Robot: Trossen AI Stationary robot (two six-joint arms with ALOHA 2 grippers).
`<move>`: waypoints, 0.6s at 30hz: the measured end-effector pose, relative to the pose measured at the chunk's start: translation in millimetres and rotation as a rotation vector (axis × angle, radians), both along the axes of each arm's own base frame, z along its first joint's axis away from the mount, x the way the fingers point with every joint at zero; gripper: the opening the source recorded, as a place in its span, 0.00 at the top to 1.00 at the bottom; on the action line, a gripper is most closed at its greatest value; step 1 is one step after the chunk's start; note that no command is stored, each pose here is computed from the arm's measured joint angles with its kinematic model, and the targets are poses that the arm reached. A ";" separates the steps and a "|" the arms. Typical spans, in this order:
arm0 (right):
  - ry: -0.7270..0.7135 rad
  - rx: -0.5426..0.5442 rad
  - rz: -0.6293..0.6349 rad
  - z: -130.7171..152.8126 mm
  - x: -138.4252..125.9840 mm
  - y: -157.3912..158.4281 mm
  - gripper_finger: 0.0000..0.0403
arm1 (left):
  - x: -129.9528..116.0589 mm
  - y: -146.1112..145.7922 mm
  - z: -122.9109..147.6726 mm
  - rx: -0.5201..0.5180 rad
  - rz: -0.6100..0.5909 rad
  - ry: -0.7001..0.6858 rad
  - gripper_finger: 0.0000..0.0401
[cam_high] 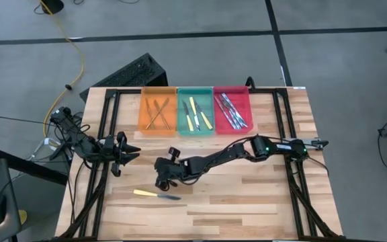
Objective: Sort silverware by color (type)
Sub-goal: Put the gold table knife into the orange bin
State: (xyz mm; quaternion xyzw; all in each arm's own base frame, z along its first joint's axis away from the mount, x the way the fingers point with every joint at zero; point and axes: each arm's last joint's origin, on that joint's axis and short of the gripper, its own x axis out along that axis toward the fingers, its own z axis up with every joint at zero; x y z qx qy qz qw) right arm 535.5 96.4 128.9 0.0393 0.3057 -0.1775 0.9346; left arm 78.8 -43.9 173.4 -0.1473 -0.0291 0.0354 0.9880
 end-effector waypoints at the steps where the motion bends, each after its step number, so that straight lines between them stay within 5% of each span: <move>1: -0.018 -0.001 -0.002 4.5 1.0 -0.5 0.94 | 0.0 0.0 0.0 0.000 0.000 0.000 0.78; 18: -0.114 -0.047 -0.103 65.5 -1.3 -46.3 0.94 | 0.0 0.0 0.0 0.000 0.000 0.000 0.78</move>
